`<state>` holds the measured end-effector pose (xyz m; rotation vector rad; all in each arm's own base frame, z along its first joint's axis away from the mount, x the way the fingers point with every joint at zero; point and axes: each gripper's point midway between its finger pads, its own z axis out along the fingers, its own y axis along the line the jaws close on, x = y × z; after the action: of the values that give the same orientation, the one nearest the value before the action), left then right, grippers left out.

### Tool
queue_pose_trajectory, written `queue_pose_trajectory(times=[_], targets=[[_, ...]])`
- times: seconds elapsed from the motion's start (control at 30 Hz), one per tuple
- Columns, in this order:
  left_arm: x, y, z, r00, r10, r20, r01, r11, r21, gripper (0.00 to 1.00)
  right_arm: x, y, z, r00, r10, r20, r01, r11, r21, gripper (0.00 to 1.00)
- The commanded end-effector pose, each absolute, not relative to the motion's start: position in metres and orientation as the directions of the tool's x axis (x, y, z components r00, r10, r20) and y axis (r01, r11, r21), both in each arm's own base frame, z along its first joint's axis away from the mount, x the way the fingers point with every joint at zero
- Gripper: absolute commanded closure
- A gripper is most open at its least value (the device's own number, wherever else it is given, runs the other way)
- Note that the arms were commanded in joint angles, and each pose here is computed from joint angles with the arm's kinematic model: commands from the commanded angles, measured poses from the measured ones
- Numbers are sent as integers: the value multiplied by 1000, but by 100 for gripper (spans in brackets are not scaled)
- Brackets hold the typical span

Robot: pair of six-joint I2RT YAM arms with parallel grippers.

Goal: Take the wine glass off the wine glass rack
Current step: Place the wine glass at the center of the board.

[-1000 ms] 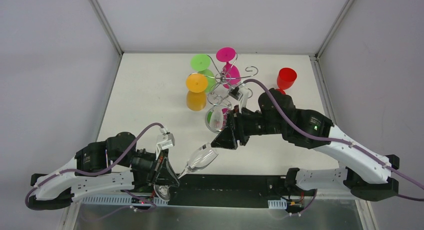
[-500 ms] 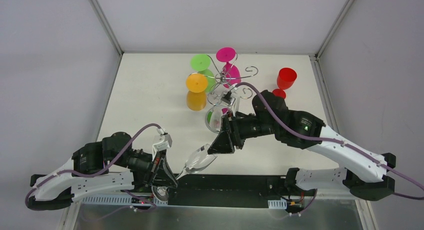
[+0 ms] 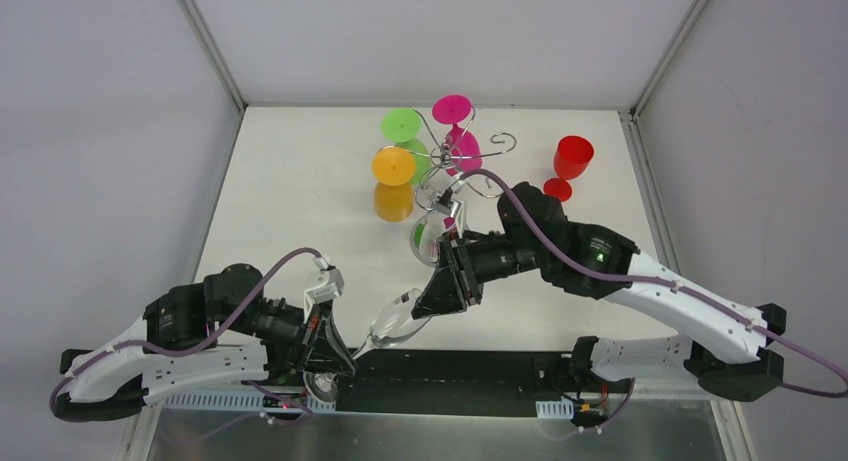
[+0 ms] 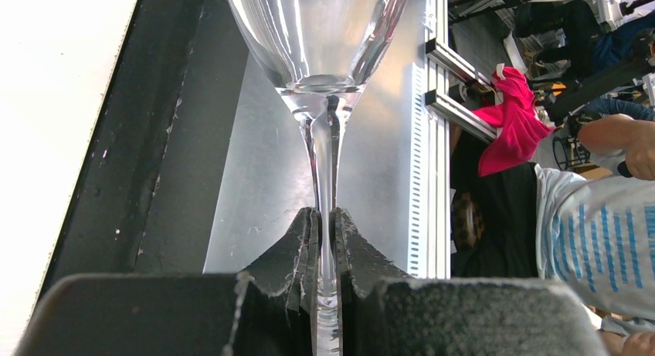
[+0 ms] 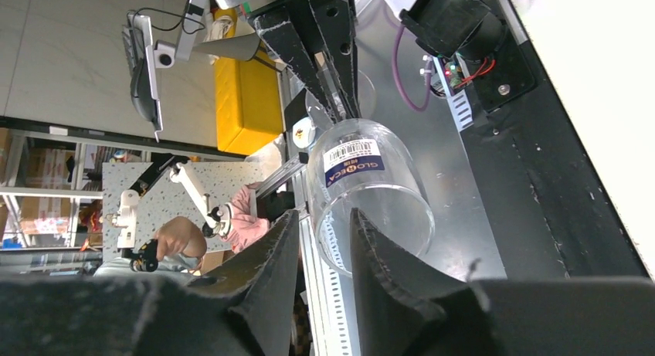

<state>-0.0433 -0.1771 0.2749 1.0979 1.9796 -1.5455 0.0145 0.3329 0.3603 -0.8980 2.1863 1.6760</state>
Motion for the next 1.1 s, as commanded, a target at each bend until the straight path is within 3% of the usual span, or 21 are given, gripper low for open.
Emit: queue_pose_trajectory(times=[0.0, 0.2, 1.07], targets=[[-45, -183, 311, -561, 259, -786, 810, -20, -586, 100, 8, 338, 375, -773, -323, -546, -595, 67, 801, 68], [-44, -183, 311, -561, 260, -786, 811, -17, -585, 100, 6, 338, 378, -770, -330, -547, -592, 47, 805, 75], [-45, -186, 308, -556, 259, -789, 812, -33, -583, 100, 6, 327, 384, -757, -260, -600, -624, 12, 782, 75]])
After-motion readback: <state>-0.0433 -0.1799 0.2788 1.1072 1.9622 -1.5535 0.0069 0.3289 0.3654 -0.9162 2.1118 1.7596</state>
